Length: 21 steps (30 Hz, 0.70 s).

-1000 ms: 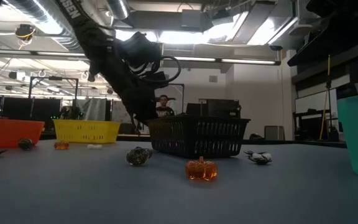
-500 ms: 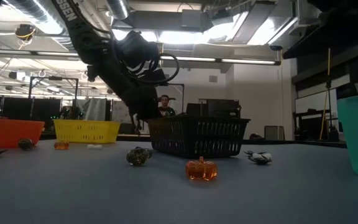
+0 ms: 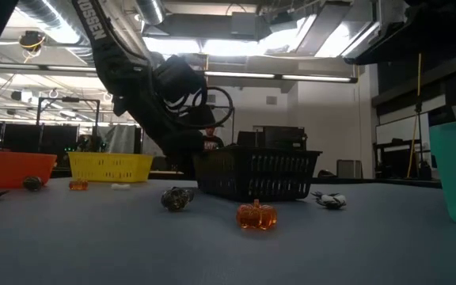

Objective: Sort Halloween decoration
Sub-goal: Put the violet witch hat toy into the top yellow bin

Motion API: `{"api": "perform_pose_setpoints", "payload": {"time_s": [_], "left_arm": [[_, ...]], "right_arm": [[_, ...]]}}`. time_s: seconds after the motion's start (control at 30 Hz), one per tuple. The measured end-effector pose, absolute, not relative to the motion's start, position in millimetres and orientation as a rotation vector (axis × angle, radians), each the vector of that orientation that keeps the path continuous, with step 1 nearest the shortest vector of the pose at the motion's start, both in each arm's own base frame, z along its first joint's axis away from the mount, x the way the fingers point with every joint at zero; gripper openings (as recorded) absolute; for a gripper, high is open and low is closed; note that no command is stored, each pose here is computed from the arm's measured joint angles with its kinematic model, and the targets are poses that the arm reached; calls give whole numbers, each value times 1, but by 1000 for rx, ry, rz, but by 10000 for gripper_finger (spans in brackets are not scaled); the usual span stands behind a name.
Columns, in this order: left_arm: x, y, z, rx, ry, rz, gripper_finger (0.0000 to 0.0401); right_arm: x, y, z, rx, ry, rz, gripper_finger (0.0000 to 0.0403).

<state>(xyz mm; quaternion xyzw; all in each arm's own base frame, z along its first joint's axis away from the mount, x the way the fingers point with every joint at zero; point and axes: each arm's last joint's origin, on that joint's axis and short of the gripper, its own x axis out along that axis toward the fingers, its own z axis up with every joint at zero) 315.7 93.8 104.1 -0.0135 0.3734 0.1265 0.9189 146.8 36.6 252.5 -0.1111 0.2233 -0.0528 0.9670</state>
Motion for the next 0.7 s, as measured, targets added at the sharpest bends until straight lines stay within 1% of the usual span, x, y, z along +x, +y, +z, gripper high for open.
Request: {"api": "perform_pose_setpoints", "payload": {"time_s": [0.13,0.43,0.7], "left_arm": [[316,94,104,-27,768,260,202],[316,94,104,-28,772,259,145],[315,94,104,-27,774,261,106]], "right_arm": [[147,36,253,-226,451,-111,215],[147,36,253,-246,452,-121,215],[147,36,253,-247,451,-121,215]]}}
